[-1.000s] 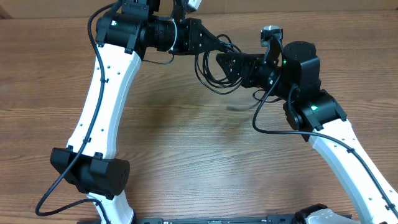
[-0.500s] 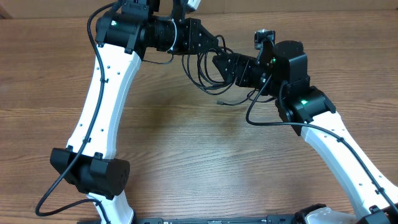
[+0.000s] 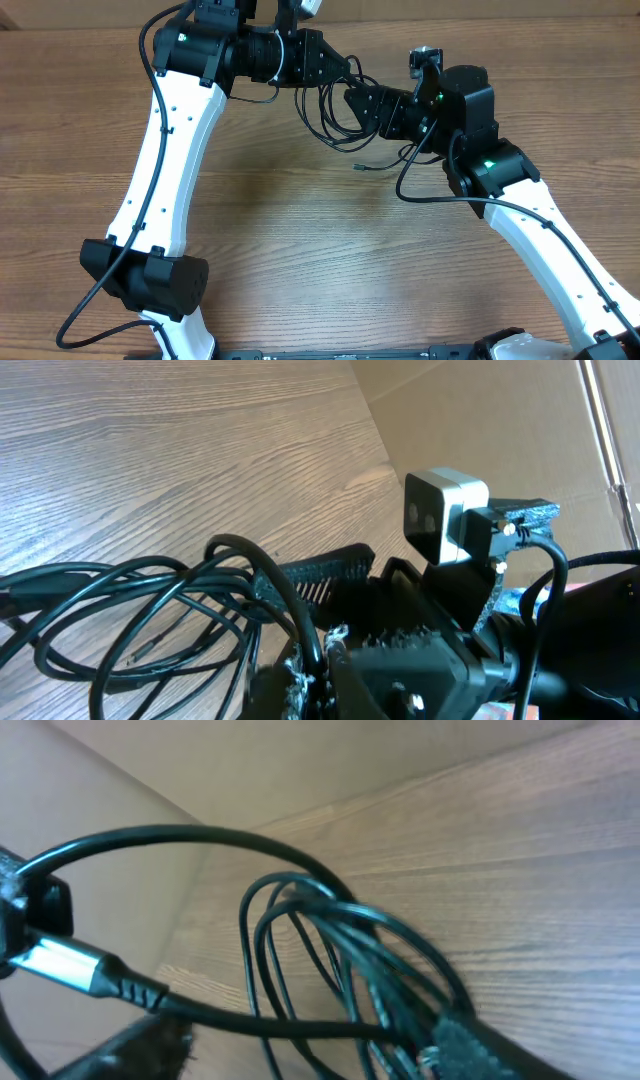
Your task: Untangle cables
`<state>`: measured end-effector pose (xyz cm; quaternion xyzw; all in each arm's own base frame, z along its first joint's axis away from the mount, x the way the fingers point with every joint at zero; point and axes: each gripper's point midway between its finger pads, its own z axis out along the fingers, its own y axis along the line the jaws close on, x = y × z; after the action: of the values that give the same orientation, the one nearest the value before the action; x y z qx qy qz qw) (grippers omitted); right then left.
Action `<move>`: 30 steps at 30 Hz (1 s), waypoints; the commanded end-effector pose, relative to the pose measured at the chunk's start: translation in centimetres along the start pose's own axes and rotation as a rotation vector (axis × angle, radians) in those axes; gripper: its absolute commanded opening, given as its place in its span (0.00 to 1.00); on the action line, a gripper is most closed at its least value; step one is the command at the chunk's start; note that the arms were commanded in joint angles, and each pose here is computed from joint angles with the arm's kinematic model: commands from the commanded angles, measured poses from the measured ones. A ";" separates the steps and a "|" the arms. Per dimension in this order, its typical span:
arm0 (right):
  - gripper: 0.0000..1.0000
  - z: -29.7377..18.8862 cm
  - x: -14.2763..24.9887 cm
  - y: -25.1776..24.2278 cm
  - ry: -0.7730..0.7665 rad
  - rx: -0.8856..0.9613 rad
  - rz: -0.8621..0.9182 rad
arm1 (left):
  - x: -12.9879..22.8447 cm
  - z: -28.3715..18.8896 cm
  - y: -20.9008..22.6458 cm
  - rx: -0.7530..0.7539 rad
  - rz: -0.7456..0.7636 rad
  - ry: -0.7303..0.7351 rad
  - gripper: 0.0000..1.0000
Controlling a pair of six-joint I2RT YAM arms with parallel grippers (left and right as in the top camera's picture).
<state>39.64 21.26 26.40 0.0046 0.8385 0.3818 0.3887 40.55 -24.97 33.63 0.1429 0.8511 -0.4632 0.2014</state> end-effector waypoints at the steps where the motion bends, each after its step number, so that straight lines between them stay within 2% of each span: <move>1: 0.73 -0.3 -1.8 0.6 -0.065 0.012 -0.118 | -0.5 -2.3 -3.4 0.041 0.064 -0.050 0.04; 5: 0.76 -0.4 -3.3 0.4 -0.132 0.050 -0.273 | -0.3 -2.3 -3.4 0.045 0.056 -0.042 0.04; 10: 0.78 -0.7 -5.0 1.1 -0.212 0.047 -0.364 | 0.0 -2.3 -3.3 0.043 0.046 -0.033 0.04; 15: 0.78 -0.8 -5.4 1.6 -0.225 0.045 -0.515 | 0.0 -2.3 -3.3 0.041 0.042 -0.031 0.04; 19: 0.64 -0.5 -3.7 0.3 -0.148 0.076 -0.491 | -0.2 -2.3 -2.7 0.005 0.041 -0.042 0.04; 21: 0.64 -0.4 -3.3 0.0 -0.128 0.084 -0.484 | -0.4 -2.3 -2.1 -0.029 0.040 -0.053 0.06; 22: 0.66 -0.4 -3.2 -0.1 -0.121 0.088 -0.481 | -0.5 -2.4 -1.7 -0.054 0.039 -0.061 0.30; 23: 0.74 -0.4 -3.1 -0.2 -0.118 0.088 -0.481 | -0.6 -2.4 -1.3 -0.076 0.039 -0.068 0.50; 24: 0.80 -0.4 -3.1 -0.2 -0.116 0.089 -0.480 | -0.7 -2.4 -1.0 -0.093 0.039 -0.073 0.64; 27: 0.80 -0.4 -3.0 -0.2 -0.113 0.090 -0.479 | -1.0 -2.5 -0.1 -0.143 0.048 -0.088 0.76; 30: 0.80 -0.4 -2.9 -0.3 -0.108 0.092 -0.476 | -1.1 -2.7 0.6 -0.188 0.064 -0.093 0.77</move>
<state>41.30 19.87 27.21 -0.1529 0.8161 0.2438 0.5012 41.14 -23.58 33.29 0.1229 0.8732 -0.4147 0.2245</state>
